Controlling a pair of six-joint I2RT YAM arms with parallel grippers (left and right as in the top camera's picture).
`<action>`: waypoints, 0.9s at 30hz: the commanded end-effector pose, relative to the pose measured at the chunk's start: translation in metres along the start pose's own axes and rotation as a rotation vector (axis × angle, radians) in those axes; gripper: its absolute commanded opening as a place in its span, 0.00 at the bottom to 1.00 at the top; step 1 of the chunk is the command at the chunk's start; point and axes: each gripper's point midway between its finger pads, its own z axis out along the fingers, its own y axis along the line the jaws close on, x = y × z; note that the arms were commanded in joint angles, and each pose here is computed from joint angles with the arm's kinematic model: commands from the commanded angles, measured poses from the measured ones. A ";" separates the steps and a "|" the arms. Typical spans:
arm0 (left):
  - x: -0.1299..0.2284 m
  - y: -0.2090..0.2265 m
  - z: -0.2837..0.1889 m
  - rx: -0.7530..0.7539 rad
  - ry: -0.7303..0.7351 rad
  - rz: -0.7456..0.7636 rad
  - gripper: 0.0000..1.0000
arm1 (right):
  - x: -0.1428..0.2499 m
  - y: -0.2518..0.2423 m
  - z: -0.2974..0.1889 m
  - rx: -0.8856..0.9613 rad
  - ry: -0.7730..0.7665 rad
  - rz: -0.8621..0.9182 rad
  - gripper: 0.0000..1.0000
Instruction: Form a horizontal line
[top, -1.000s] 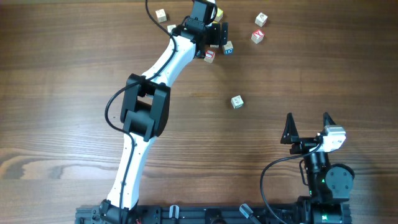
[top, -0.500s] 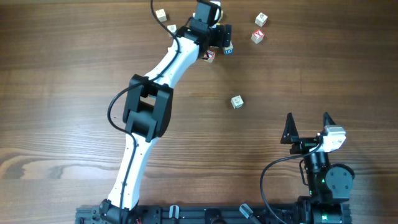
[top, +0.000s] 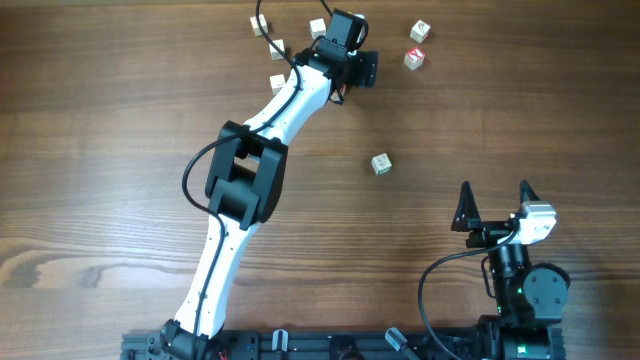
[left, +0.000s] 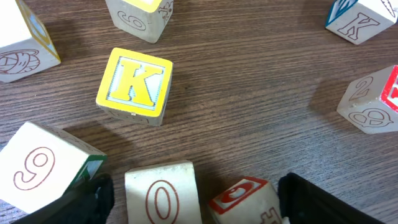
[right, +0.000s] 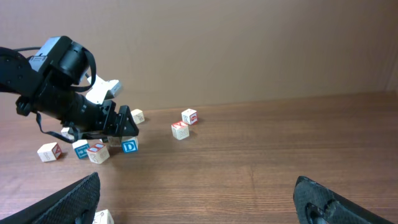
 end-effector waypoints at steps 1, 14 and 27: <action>0.009 0.016 0.010 -0.043 0.018 -0.011 0.82 | -0.002 -0.002 -0.001 0.009 -0.011 -0.019 1.00; -0.016 0.025 0.009 -0.031 -0.075 -0.130 0.95 | -0.002 -0.002 -0.001 0.009 -0.011 -0.019 1.00; 0.016 0.024 0.032 -0.017 0.002 -0.127 0.86 | -0.002 -0.002 -0.001 0.009 -0.011 -0.019 1.00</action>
